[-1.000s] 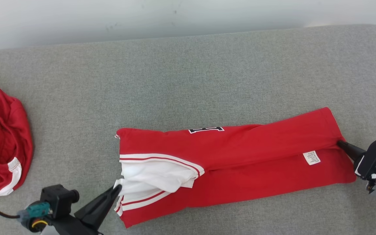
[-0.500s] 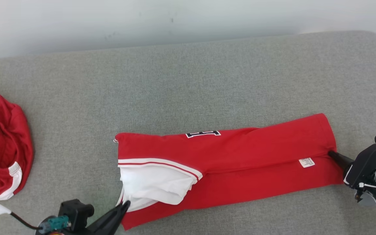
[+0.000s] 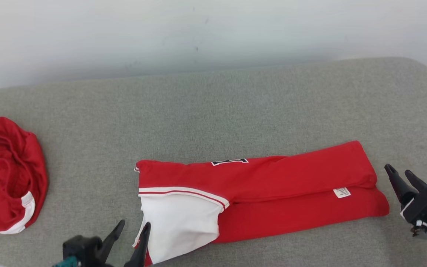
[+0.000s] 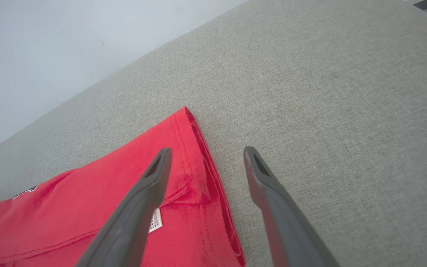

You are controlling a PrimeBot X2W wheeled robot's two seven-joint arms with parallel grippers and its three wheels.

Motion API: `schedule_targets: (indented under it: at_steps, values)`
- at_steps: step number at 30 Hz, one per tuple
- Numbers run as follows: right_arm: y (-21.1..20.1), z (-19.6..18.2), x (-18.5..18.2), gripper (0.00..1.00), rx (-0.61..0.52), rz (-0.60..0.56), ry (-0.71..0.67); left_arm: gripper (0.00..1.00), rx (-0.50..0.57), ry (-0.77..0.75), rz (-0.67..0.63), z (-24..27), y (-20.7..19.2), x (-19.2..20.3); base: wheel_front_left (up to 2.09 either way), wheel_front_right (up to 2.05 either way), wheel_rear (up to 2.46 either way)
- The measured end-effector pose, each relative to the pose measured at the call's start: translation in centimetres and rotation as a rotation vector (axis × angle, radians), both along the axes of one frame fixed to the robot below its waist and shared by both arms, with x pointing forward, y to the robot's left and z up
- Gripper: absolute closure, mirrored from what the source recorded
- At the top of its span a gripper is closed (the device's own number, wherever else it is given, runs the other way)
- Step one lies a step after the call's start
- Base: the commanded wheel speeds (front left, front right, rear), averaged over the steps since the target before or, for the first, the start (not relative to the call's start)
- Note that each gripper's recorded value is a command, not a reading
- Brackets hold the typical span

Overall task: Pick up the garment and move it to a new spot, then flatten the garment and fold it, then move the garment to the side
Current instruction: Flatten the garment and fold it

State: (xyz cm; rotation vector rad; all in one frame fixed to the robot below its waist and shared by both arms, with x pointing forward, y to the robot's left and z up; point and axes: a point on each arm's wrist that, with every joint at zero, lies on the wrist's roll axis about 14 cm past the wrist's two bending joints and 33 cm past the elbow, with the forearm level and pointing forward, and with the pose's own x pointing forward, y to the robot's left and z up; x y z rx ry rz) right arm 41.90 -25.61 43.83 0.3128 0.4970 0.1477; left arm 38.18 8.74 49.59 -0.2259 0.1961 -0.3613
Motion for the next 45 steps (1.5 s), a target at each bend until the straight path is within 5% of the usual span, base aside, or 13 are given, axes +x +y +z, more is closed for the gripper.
schedule_targets:
  at_steps: [9,19,38,43,44,45]
  values:
    - [0.0,1.2,-0.7,0.0,-0.098,0.001,-0.166,0.0,-0.018,-0.126,0.101,2.3,0.5,-1.4,0.0,0.0,0.0]
    - [1.0,1.1,-1.4,0.0,-0.08,-0.045,-0.214,0.0,0.014,-0.249,0.154,4.0,0.6,-3.7,0.0,0.0,0.0]
    - [1.2,-3.3,1.3,0.0,-0.034,-0.161,-0.085,0.0,0.022,-0.215,0.147,2.0,0.8,-3.9,0.0,0.0,0.0]
    - [1.6,-4.1,1.3,0.15,-0.022,-0.173,-0.056,0.0,0.014,-0.212,0.146,2.0,0.8,-3.7,0.0,0.0,0.0]
    - [1.7,-4.3,1.2,0.32,-0.023,-0.173,-0.048,0.0,0.011,-0.212,0.14,2.0,0.7,-3.7,0.0,0.0,0.0]
    - [1.7,-4.5,1.1,0.32,-0.022,-0.175,-0.042,0.0,0.01,-0.213,0.138,2.0,0.7,-3.7,0.0,0.0,0.0]
